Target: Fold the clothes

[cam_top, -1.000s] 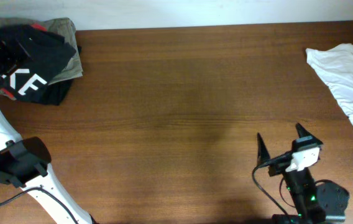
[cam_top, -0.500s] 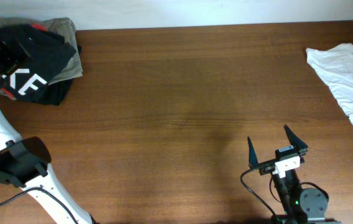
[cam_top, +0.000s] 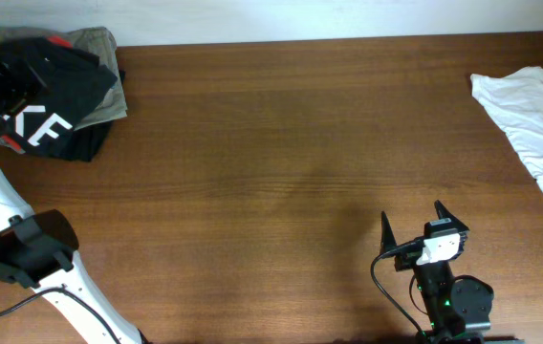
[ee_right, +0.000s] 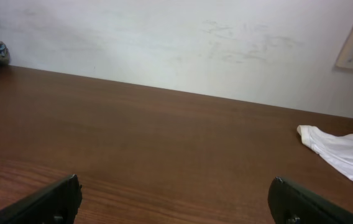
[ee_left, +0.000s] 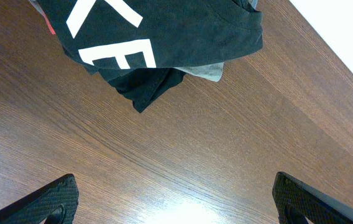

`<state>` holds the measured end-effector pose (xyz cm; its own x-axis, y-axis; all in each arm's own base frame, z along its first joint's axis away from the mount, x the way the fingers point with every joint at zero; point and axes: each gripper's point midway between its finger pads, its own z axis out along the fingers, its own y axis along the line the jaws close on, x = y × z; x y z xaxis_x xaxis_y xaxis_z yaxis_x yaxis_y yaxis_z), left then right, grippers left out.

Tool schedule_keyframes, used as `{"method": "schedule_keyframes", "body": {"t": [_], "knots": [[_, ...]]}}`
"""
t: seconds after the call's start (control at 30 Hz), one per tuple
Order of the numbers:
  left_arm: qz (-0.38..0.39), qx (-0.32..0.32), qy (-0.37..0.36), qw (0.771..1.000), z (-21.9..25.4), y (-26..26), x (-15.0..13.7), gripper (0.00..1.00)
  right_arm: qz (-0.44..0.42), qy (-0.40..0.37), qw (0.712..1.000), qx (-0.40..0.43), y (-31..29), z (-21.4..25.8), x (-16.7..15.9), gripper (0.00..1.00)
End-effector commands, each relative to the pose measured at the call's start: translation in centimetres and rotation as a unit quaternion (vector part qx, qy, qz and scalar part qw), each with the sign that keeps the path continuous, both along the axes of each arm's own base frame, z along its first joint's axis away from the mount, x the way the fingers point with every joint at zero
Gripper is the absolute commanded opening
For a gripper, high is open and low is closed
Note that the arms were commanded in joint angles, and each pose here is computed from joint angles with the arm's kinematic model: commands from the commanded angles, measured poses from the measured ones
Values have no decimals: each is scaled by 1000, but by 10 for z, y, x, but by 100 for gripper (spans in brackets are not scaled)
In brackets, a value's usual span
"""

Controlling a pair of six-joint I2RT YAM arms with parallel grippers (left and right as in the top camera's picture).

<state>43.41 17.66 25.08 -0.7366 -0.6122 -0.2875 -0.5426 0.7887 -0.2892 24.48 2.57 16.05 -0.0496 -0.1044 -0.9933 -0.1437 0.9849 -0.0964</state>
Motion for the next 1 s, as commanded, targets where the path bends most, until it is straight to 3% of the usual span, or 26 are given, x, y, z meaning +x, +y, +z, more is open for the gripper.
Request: {"method": "schedule_keyframes", "body": {"t": [0.0, 0.6, 0.77, 0.83, 0.97], "knots": [[-4, -2, -5, 1000, 3, -1, 0, 99, -5, 3, 1000, 5, -1, -2, 0, 99], [0, 0, -9, 1000, 7, 1, -2, 99, -5, 3, 1000, 5, -1, -2, 0, 99], [-38, 10, -30, 999, 34, -38, -5, 99, -5, 3, 1000, 5, -1, -2, 0, 99], [-57, 3, -17, 998, 34, -60, -14, 99, -5, 3, 1000, 5, -1, -2, 0, 99], [-78, -32, 65, 994, 12, -102, -80, 99, -5, 3, 1000, 5, -1, -2, 0, 99]]}}
